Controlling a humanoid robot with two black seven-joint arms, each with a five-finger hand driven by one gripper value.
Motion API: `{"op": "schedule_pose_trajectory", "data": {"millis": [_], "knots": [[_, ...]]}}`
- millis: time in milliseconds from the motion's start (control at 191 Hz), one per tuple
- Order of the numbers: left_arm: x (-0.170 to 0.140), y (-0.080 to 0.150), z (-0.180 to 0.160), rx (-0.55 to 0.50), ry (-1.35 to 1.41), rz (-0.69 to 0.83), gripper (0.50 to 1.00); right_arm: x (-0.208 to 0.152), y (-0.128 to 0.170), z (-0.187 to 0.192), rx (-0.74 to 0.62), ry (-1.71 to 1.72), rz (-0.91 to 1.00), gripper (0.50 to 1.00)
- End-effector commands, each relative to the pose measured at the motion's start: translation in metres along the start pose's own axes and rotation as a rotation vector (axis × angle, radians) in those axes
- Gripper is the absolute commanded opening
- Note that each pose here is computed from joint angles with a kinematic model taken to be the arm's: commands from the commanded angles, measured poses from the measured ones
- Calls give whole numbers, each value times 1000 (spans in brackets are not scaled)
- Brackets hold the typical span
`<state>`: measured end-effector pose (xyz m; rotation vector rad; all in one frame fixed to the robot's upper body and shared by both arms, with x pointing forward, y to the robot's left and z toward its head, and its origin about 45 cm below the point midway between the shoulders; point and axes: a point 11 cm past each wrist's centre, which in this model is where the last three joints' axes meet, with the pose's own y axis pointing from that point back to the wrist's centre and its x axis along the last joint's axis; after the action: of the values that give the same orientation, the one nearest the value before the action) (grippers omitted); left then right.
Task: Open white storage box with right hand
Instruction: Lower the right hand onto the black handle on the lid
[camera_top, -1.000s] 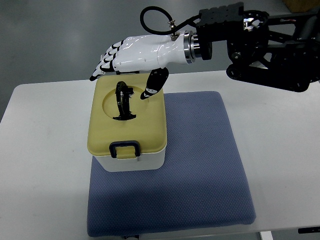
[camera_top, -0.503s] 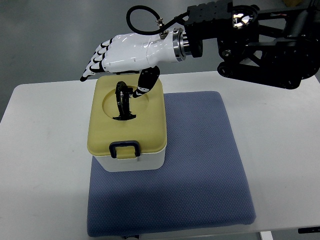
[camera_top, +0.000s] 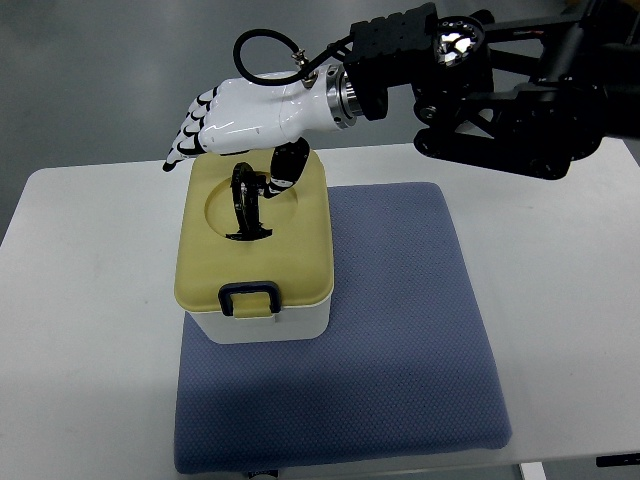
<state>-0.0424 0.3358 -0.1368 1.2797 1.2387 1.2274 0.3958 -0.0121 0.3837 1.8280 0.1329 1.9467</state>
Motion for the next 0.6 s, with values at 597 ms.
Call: {"op": "schedule_pose_trajectory", "data": {"millis": [597], "knots": [[0, 0, 0, 0, 0, 0, 1000, -24, -4, 6, -18, 28, -53, 887]]}}
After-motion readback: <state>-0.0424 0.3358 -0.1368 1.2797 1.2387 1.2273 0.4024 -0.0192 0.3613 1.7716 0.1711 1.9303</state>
